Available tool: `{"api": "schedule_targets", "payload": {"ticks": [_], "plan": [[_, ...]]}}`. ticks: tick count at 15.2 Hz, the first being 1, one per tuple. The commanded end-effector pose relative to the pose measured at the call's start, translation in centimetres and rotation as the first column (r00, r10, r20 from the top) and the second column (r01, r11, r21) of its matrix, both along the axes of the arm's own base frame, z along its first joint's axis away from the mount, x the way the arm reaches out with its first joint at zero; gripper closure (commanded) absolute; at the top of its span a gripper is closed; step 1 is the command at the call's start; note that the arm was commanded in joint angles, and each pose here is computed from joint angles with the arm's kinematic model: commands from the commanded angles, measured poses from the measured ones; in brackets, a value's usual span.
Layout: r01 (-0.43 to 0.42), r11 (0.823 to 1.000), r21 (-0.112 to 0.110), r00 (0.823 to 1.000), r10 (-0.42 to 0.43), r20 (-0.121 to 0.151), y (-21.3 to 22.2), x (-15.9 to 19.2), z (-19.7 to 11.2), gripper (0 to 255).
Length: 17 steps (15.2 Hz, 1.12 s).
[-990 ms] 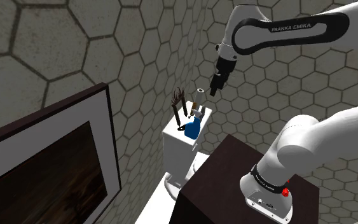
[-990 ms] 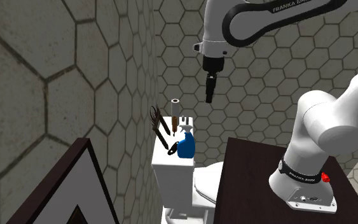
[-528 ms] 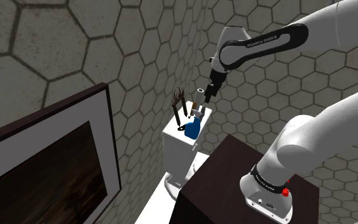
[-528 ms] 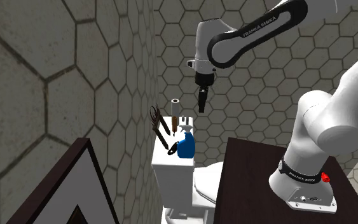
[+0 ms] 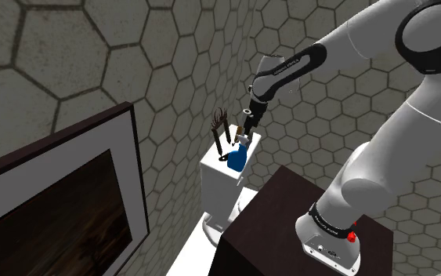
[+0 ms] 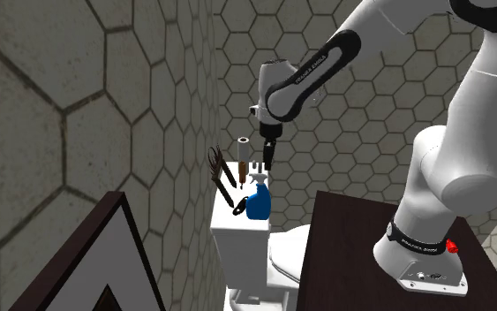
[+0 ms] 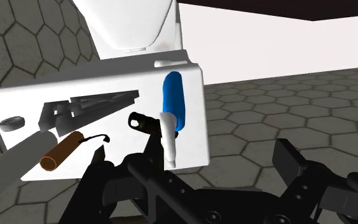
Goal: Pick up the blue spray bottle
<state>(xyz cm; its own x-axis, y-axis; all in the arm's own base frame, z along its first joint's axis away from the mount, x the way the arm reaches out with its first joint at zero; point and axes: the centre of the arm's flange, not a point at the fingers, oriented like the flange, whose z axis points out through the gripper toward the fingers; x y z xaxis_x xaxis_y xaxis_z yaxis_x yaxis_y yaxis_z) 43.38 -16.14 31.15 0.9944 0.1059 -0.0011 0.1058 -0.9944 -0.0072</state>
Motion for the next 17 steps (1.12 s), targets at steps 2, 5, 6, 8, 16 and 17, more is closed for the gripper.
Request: {"api": "schedule_targets", "payload": {"ticks": [2, 5, 6, 8, 16, 17], "plan": [[-0.005, 1.000, -0.003, 1.000, 0.005, -0.001, -2.1, 1.2, -3.4, 0], [-0.010, 1.000, -0.003, 1.000, 0.010, -0.002, -3.7, 2.6, -6.7, 0], [-0.012, 1.000, -0.003, 1.000, 0.012, -0.003, -4.3, 3.1, -7.8, 0], [-0.012, 1.000, -0.003, 1.000, 0.012, -0.003, -4.4, 3.2, -8.5, 0], [-0.012, 1.000, -0.003, 1.000, 0.012, -0.003, -4.4, 3.2, -11.9, 0], [-0.012, 1.000, -0.003, 1.000, 0.012, -0.003, -4.4, 3.1, -12.0, 255]]}}
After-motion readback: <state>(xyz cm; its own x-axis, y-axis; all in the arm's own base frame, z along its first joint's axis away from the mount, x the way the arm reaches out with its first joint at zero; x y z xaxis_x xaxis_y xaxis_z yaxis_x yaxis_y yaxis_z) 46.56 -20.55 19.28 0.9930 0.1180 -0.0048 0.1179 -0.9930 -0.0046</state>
